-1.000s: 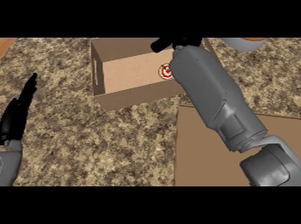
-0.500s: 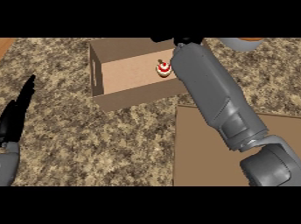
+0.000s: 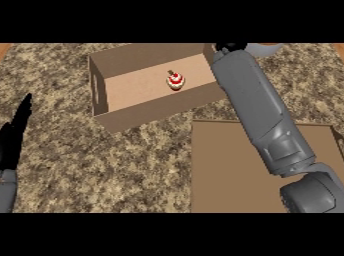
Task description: Pick the cupcake from the tray and place it in the cardboard box
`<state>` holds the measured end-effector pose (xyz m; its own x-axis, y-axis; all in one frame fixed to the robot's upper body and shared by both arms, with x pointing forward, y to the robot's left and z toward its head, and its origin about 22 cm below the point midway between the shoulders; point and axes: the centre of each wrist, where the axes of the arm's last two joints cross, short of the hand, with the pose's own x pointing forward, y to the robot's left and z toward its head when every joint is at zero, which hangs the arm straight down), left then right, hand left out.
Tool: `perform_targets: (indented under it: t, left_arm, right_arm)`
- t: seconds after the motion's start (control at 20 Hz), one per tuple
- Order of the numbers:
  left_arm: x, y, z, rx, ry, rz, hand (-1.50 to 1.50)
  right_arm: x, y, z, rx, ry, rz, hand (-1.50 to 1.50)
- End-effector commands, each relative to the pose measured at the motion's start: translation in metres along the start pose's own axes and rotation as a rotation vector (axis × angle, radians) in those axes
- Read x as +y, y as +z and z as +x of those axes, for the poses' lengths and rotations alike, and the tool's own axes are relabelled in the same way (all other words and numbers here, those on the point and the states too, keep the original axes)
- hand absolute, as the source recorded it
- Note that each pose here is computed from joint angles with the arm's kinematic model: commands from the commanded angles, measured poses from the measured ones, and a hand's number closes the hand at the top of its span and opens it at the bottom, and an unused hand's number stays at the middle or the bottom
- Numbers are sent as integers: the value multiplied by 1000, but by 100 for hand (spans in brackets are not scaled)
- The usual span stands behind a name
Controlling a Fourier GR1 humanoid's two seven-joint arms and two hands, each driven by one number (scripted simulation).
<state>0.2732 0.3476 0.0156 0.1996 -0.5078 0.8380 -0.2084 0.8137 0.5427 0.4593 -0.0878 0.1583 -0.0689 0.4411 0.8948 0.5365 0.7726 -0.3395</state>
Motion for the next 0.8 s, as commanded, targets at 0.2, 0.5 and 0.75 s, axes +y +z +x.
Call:
perform_targets:
  t: [0.2, 0.5, 0.75]
  left_arm:
    - [9, 2, -18, 39, 1, 36, 0]
    - [25, 29, -31, 66, 10, 39, 0]
    - [5, 17, -4, 42, -2, 37, 0]
  right_arm:
    - [-53, -15, -42, 32, -10, -24, -150]
    - [-109, 6, -81, 35, 31, 3, -150]
    - [-158, 31, -80, 30, 87, 84, -150]
